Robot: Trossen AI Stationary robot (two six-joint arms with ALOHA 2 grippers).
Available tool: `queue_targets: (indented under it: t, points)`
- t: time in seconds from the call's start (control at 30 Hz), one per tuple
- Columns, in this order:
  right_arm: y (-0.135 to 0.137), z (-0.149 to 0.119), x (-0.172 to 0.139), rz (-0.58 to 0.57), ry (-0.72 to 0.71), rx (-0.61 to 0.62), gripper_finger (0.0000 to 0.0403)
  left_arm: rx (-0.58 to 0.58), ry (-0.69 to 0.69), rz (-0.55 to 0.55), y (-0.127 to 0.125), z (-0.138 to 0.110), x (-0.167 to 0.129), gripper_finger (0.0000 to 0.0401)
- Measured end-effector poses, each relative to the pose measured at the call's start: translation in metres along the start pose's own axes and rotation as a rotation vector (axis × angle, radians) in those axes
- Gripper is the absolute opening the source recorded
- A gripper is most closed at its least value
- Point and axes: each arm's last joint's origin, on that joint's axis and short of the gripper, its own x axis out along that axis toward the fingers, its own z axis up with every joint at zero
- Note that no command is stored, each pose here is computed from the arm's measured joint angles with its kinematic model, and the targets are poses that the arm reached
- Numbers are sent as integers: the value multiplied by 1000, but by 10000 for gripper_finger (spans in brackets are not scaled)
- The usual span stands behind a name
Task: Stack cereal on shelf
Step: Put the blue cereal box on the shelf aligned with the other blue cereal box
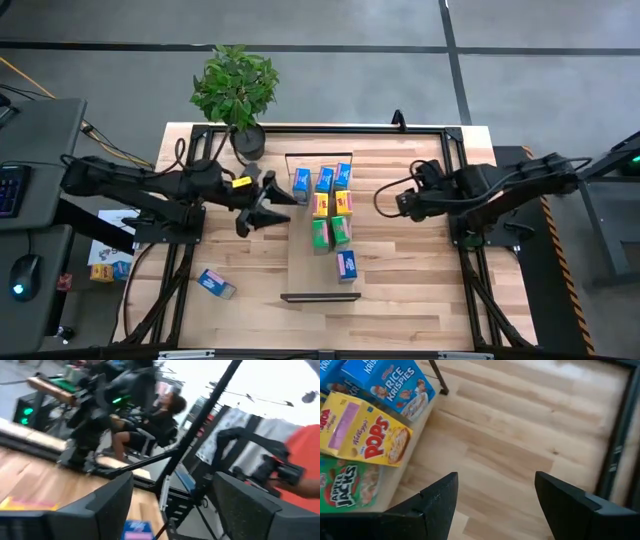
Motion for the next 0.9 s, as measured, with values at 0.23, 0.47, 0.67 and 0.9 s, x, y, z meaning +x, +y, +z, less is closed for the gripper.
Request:
queue_targets:
  t: [0.23,0.47,0.67,0.9]
  points:
    - [-24,-15,15,157,6,112,256,69,266,-163,-25,27,33,284]
    - [-27,-24,30,214,8,141,256,154,911,-167,-72,18,8,284]
    - [-23,-27,36,202,12,134,256,381,1235,-97,-103,-29,-24,284]
    - [-23,-26,36,209,10,140,256,613,1385,-81,-113,-94,-48,284]
